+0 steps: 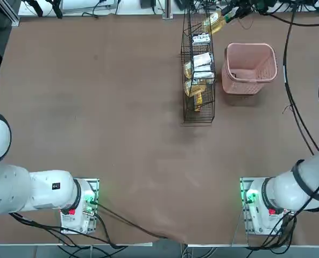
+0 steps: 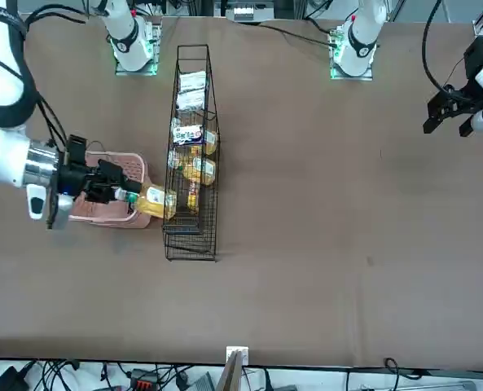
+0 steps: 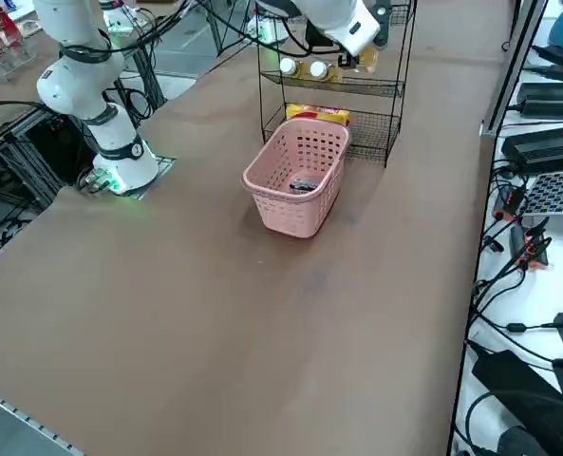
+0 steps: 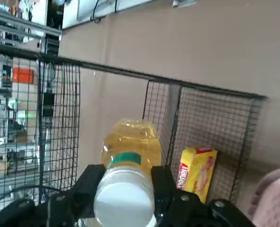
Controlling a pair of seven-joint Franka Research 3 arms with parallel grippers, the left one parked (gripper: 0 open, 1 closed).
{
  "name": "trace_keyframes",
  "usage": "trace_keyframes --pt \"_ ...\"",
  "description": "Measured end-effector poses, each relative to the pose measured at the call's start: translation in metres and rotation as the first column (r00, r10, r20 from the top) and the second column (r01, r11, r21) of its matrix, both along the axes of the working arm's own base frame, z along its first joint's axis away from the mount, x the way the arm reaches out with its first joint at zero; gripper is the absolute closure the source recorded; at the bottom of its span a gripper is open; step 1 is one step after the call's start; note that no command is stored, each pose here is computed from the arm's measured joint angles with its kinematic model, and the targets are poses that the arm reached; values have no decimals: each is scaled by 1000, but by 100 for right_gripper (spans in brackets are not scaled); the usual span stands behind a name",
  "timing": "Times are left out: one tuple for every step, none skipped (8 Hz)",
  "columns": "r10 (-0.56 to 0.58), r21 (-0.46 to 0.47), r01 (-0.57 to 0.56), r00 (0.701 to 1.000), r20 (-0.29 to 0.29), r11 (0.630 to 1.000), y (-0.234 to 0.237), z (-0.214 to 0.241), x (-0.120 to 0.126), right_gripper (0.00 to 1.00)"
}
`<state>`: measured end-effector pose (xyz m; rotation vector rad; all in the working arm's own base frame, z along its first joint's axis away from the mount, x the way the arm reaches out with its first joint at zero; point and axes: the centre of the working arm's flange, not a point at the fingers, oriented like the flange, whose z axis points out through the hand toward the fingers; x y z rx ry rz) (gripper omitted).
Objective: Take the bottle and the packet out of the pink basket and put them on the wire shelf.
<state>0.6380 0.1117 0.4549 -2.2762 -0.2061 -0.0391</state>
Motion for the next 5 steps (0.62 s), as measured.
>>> trace_keyframes --pt "24 5 -24 999 -23 1000 13 -12 -1 45" --pt "56 10 -56 998 -39 998 23 -25 -2 45" --pt "92 16 -91 995 -46 996 30 -39 -2 45" --pt "117 22 -116 992 -52 993 33 -51 -3 45" --pt "126 24 -125 990 -61 992 35 -58 -3 45"
